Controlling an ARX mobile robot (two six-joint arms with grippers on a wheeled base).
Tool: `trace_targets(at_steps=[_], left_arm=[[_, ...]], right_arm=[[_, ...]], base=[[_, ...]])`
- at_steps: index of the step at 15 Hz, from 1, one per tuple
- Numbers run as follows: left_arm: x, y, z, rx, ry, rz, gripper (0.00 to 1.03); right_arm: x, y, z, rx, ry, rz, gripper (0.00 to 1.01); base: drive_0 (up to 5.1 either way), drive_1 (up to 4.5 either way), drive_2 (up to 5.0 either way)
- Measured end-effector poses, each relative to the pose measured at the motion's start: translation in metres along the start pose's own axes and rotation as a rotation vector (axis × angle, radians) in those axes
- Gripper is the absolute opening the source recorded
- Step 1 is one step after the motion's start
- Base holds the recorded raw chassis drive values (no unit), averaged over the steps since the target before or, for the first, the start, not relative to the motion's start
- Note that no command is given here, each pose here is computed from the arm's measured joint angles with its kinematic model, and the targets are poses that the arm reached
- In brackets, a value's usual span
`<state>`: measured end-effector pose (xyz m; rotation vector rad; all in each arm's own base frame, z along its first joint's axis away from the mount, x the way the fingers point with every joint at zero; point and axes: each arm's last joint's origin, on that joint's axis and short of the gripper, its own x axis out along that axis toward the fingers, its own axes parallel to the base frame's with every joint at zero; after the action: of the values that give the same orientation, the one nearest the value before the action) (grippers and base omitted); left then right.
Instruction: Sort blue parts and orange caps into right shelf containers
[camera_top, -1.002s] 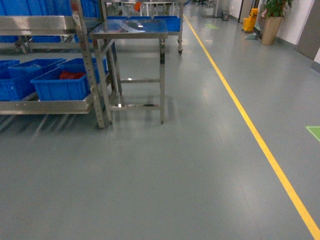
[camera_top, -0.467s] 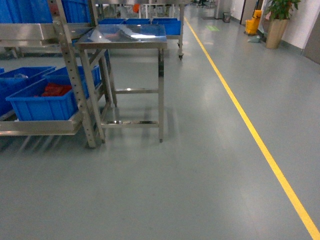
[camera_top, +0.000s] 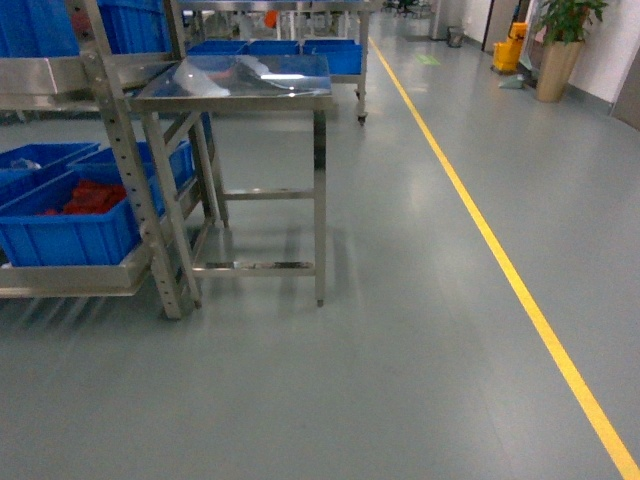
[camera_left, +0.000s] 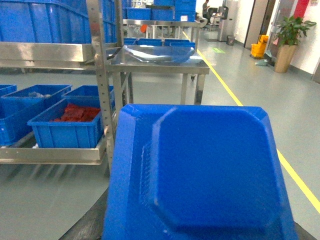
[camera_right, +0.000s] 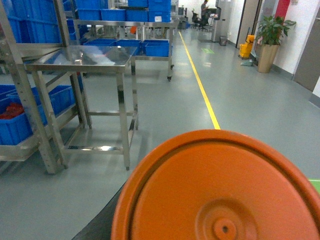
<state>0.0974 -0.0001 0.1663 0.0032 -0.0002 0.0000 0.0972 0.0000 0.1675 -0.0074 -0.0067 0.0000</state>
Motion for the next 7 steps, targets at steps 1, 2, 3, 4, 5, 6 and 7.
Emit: trace_targets(at_steps=[1,2,3,4,5,6,7], left_arm=[[0.0000,0.0000,-0.0004,0.000,0.005,-0.001,0.42],[0.0000,0.0000,0.0000,0.000,0.000,0.002,0.42],[0.0000,0.0000,-0.0003,0.000,0.003,0.000,0.42],[0.0000,0.0000,0.0002,0.000,-0.002,-0.001,0.42],[0.0000,0.0000,-0.0003,0.000,0.003,0.000,0.42],[0.0000,0.0000,0.0001,0.000,-0.001,0.000,0.42],[0.0000,0.0000,-0.0005,0.000,0.005,-0.001,0.42]], right_arm=[[0.0000,0.0000,-0.0007,0.000,0.007,0.000,0.43],[0.0000,0.0000,-0.0001,0.000,0.002,0.000,0.43],[0.0000,0.0000,-0.0006,0.000,0.006,0.000,0.43],[0.0000,0.0000,-0.0003,0.000,0.003,0.000,0.43],[0.0000,0.0000,-0.0005,0.000,0.005,0.000,0.43],[0.0000,0.0000,-0.0004,0.000,0.004,0.000,0.43],[0.0000,0.0000,-0.0007,0.000,0.007,0.000,0.43]], base=[[0.0,4.33,-4.3],[0.0,4.33,-4.3],[0.0,4.33,-4.3],[0.0,4.33,-4.3],[0.0,4.33,-4.3],[0.0,4.33,-4.3],[0.0,4.33,-4.3]])
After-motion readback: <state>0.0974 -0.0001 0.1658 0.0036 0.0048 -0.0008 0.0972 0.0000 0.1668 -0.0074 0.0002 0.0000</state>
